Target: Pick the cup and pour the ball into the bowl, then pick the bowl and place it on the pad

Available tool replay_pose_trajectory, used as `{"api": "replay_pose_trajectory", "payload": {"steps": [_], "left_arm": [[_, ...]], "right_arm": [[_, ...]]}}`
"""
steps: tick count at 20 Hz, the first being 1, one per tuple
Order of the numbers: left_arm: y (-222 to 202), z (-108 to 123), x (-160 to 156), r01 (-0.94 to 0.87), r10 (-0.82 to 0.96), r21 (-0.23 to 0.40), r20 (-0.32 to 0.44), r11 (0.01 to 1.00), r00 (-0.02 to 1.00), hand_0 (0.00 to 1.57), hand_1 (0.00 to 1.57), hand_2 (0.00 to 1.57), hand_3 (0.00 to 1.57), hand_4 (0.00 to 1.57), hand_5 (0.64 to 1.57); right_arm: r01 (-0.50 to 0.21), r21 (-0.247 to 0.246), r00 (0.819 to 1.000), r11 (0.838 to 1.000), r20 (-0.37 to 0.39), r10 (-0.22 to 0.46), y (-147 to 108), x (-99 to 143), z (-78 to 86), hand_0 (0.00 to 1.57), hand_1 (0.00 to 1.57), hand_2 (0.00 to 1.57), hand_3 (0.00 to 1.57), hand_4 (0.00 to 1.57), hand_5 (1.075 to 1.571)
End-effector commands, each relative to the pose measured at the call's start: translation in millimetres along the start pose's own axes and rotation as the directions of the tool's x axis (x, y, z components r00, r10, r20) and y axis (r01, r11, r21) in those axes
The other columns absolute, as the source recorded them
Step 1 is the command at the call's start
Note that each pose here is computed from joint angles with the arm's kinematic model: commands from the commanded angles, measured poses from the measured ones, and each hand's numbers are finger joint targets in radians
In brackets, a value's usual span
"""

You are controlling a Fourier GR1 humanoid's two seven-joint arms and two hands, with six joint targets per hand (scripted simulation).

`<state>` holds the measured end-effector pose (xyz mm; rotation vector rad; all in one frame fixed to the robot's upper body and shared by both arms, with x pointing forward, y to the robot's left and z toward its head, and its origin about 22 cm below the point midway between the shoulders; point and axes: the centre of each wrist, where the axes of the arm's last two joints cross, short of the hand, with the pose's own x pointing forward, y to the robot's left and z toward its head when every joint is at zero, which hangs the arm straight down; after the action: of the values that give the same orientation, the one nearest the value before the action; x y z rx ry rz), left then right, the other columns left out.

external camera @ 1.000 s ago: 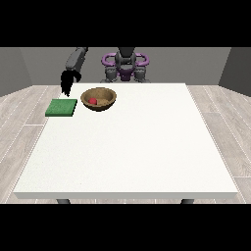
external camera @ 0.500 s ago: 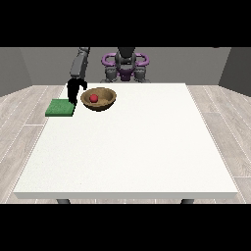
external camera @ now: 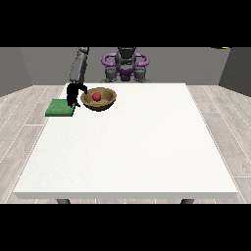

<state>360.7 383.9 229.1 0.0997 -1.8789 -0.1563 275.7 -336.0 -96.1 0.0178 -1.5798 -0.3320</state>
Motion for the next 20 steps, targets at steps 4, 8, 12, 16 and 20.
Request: {"api": "replay_pose_trajectory", "payload": {"steps": [4,8,12,16,20], "left_arm": [[12,0,18,-0.009,0.01,-0.025,0.022,1.0,1.0,0.0,0.0,0.0,0.0,1.02,1.538],[9,0,19,-0.004,0.004,-0.004,0.015,1.0,1.0,0.0,0.0,0.0,0.0,1.02,1.537],[34,13,12,-0.009,0.008,0.017,0.011,1.0,1.0,0.0,0.0,0.0,0.0,1.02,1.543],[35,10,29,-0.016,0.016,0.0,0.089,1.0,0.996,0.0,0.0,0.0,0.0,1.02,1.536],[39,11,34,-0.023,0.025,-0.031,0.084,0.999,0.996,0.0,0.0,0.0,0.0,1.07,1.523]], "right_arm": [[-0.014,-0.037,0.998,0.999,-0.058,0.011,23,-10,-7.9,0.0,0.0,0.0,0.0,0.46,1.547],[0.013,-0.02,1.0,1.0,-0.017,-0.013,43,-11,-14.0,0.0,0.0,0.0,0.0,0.46,1.55],[-0.001,-0.075,0.999,0.997,-0.049,-0.003,42,-23,0.7,0.0,0.0,0.0,0.0,0.5,1.556],[-0.196,-0.202,0.965,0.96,-0.215,0.151,-5,-25,22.5,1.57,1.57,1.57,0.79,0.84,1.487],[-0.31,-0.235,0.936,0.921,-0.246,0.253,-27,-12,28.7,1.57,1.57,1.57,1.57,0.9,1.495]]}}
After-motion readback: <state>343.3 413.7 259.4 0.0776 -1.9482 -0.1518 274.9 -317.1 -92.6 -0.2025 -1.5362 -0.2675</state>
